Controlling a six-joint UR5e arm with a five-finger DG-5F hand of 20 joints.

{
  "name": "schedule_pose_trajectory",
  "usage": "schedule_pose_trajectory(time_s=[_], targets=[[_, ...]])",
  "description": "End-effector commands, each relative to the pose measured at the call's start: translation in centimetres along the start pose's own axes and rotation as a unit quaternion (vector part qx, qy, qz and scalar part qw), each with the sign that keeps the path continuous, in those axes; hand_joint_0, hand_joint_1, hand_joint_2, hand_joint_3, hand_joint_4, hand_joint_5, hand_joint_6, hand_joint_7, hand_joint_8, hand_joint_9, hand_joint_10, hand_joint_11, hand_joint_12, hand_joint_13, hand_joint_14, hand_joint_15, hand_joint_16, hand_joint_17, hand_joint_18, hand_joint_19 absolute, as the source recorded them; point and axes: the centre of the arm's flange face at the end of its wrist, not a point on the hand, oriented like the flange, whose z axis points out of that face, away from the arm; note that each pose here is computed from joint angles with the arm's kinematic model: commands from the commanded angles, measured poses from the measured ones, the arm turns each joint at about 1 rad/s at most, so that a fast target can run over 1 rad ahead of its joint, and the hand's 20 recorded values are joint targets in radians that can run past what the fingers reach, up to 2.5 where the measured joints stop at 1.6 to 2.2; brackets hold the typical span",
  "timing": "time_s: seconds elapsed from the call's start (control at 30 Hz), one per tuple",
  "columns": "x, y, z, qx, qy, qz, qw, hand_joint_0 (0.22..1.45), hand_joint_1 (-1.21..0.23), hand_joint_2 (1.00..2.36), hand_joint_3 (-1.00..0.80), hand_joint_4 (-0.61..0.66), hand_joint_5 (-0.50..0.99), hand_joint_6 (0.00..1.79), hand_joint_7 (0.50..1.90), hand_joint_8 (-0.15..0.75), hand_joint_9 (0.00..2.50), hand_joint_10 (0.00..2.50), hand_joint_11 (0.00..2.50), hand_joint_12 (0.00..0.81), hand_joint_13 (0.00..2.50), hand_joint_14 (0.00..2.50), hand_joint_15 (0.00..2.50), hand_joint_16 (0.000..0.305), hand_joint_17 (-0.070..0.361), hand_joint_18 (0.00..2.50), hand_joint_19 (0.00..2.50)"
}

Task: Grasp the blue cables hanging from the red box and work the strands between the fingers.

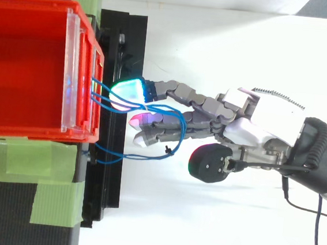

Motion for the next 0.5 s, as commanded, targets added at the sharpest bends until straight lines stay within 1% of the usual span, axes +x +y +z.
schedule_pose_trajectory(time_s=[0.0, 0.2, 0.47], targets=[[0.00, 0.00, 0.00, 0.000, 0.000, 0.000, 1.0000, 0.76, -0.52, 1.00, -1.00, 0.25, -0.26, 0.01, 0.67, 0.424, 0.48, 0.01, 0.27, 0.420, 0.71, 0.01, 0.37, 0.054, 0.121, 0.63, 0.10], [0.02, 0.00, 0.00, 0.000, 0.001, 0.001, 1.0000, 0.76, -0.52, 1.00, -1.00, 0.26, -0.25, 0.01, 0.67, 0.436, 0.55, 0.01, 0.39, 0.424, 0.76, 0.01, 0.41, 0.053, 0.119, 0.70, 0.13], [0.02, 0.00, 0.00, 0.000, 0.001, 0.000, 1.0000, 0.77, -0.52, 1.00, -1.00, 0.27, -0.24, 0.01, 0.68, 0.441, 0.59, 0.01, 0.48, 0.429, 0.83, 0.01, 0.47, 0.053, 0.120, 0.75, 0.17]])
